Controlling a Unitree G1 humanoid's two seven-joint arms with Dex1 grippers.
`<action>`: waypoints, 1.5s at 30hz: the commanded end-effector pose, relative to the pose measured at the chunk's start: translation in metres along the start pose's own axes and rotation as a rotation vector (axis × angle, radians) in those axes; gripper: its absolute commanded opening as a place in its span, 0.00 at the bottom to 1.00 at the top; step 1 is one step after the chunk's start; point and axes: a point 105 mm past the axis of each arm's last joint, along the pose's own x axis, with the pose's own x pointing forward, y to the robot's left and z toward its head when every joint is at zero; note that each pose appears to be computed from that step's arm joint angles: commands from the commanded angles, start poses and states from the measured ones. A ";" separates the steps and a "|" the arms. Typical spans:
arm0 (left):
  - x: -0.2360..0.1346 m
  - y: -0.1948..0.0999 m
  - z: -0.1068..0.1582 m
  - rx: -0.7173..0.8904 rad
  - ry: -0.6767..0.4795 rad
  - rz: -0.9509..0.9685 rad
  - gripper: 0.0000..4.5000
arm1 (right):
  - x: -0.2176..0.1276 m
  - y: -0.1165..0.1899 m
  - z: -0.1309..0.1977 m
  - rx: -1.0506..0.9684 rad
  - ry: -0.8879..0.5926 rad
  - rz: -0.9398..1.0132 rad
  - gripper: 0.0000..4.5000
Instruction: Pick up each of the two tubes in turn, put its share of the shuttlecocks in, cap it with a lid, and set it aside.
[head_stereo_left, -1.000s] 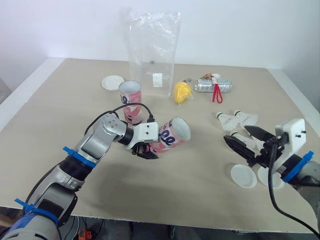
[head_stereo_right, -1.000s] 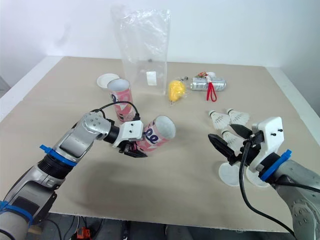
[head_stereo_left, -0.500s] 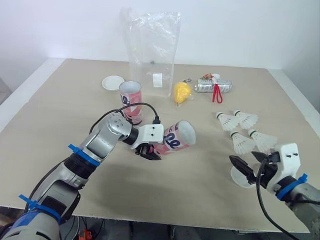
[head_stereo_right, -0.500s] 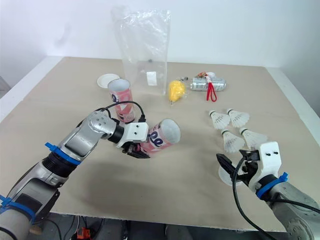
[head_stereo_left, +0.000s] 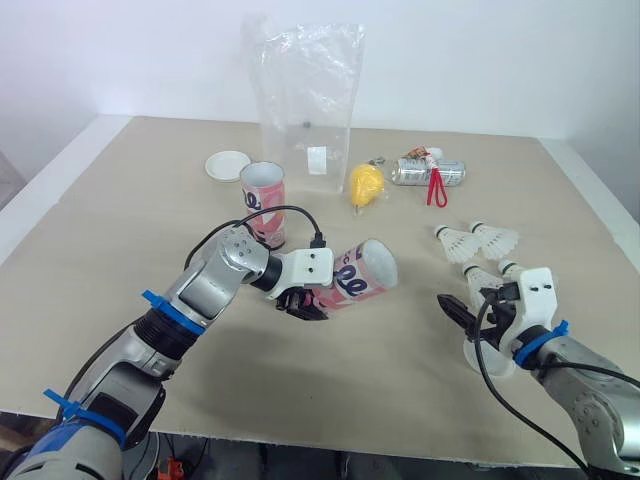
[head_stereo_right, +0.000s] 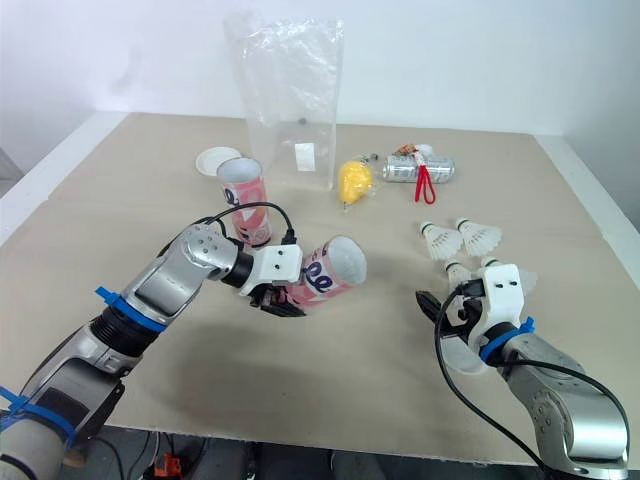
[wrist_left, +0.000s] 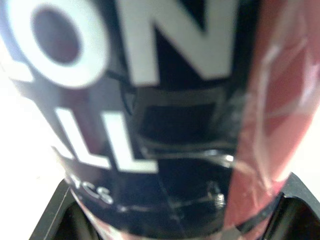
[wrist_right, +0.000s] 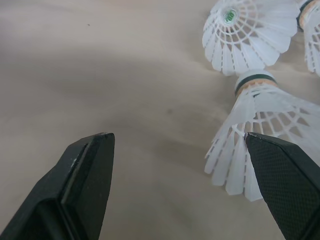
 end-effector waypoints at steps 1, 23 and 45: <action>-0.002 -0.001 -0.001 0.013 0.008 0.013 0.65 | 0.005 -0.005 0.010 -0.025 -0.035 -0.025 0.99; -0.002 -0.002 -0.009 0.007 0.035 0.031 0.65 | 0.018 -0.014 0.015 0.015 -0.038 -0.117 0.15; -0.004 0.004 -0.012 -0.019 0.025 0.026 0.65 | -0.033 0.035 0.130 -0.613 -0.266 0.194 0.02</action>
